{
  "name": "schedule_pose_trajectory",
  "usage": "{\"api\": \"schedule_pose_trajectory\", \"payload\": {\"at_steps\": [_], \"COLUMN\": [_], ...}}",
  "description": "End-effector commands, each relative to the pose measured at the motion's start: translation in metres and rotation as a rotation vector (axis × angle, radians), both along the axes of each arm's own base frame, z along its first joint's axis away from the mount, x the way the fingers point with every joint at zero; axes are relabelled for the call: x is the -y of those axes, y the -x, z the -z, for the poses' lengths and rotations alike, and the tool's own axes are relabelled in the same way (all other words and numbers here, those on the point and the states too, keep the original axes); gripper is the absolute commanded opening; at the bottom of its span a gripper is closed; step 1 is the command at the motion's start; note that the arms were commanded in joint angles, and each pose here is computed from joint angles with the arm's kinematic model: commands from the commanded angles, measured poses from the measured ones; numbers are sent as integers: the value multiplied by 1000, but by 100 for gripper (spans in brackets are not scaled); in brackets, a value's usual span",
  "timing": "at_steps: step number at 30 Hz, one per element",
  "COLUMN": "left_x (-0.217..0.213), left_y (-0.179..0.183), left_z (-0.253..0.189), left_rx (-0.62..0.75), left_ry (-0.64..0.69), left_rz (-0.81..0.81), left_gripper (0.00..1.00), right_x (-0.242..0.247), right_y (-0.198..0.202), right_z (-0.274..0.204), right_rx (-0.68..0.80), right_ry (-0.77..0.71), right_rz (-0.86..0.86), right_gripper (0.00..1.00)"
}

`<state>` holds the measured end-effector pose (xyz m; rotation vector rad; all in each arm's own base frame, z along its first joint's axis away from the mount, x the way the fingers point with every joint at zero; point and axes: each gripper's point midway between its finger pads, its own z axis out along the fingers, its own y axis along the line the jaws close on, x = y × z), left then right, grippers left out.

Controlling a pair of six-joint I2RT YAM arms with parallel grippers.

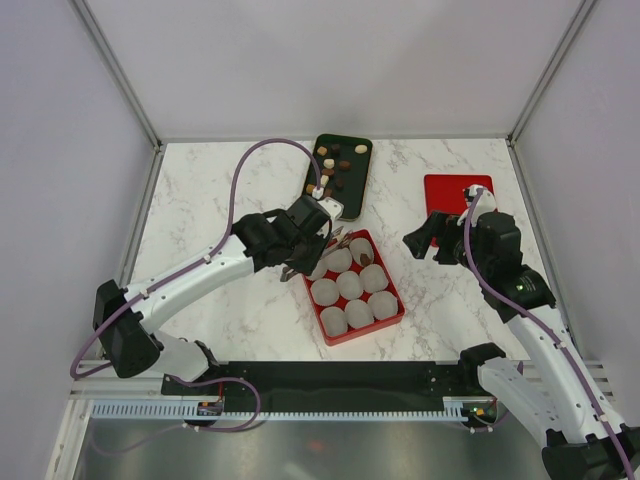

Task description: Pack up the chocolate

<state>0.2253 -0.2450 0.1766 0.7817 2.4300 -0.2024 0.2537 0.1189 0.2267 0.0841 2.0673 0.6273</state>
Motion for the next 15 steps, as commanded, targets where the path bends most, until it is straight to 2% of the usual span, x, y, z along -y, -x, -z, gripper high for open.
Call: {"api": "schedule_pose_trajectory", "payload": {"at_steps": [1, 15], "left_x": [3, 0], "left_y": [-6, -1], "left_z": [-16, -23], "left_rx": [58, 72], "left_ry": [51, 69], "left_rz": [-18, -14], "left_gripper": [40, 40], "right_x": [2, 1], "right_y": [-3, -1], "right_z": [-8, -6], "right_rx": [30, 23], "right_ry": [2, -9], "right_rz": [9, 11], "right_gripper": [98, 98]}}
